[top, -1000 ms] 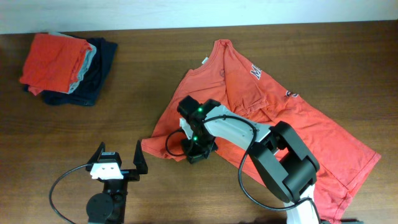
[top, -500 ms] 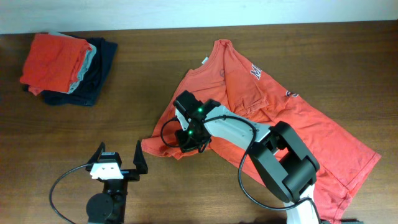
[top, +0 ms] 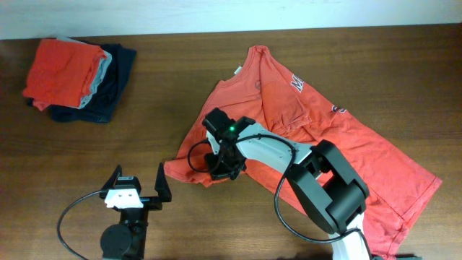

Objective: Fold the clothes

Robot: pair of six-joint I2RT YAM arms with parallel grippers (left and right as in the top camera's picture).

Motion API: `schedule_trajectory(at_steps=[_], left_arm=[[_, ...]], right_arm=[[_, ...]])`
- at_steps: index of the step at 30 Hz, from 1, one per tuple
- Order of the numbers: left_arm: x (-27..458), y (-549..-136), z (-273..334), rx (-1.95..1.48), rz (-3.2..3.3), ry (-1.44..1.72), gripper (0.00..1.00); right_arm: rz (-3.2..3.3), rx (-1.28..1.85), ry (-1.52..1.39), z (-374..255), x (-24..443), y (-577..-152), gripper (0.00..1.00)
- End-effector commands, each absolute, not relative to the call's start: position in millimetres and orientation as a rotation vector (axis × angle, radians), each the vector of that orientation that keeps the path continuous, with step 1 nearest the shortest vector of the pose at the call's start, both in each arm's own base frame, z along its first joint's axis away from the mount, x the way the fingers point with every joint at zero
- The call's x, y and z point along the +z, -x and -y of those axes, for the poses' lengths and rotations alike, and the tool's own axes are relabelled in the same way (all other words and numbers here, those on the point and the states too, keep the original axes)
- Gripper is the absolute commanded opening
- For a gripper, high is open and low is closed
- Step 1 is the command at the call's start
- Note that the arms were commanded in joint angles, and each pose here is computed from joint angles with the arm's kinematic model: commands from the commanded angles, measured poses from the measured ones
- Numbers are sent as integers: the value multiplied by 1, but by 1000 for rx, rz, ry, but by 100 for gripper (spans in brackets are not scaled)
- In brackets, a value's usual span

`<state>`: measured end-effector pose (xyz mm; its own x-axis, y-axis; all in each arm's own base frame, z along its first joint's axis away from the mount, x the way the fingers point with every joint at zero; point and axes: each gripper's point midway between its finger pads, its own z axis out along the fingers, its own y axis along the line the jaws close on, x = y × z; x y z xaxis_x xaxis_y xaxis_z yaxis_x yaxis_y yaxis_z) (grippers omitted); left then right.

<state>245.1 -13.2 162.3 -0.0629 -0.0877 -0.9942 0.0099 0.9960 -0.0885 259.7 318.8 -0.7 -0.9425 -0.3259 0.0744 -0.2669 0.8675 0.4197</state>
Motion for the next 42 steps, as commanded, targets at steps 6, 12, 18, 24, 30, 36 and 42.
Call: schedule_trajectory(at_steps=[6,12,18,24,30,36,42], left_arm=[[159,-245,15,-75,-1638,39,100],[159,-245,15,-75,-1638,39,100],[159,-245,15,-75,-1638,39,100],[159,-245,15,-75,-1638,39,100],[159,-245,15,-75,-1638,39,99],[159,-245,15,-75,-1638,39,99],[159,-245,15,-75,-1638,39,99]], right_arm=[[2680,-584,-447,-304,-10,-214,15],[2659,-577,-463,-285,10,-221,17],[2772,-647,-497,-259,72,-261,24],[3019,-418,-342,-177,121,-302,28],[3125,-244,-33,-86,153,-310,32],[3118,-141,307,-7,157,-310,38],[3091,-133,489,40,150,-307,38]])
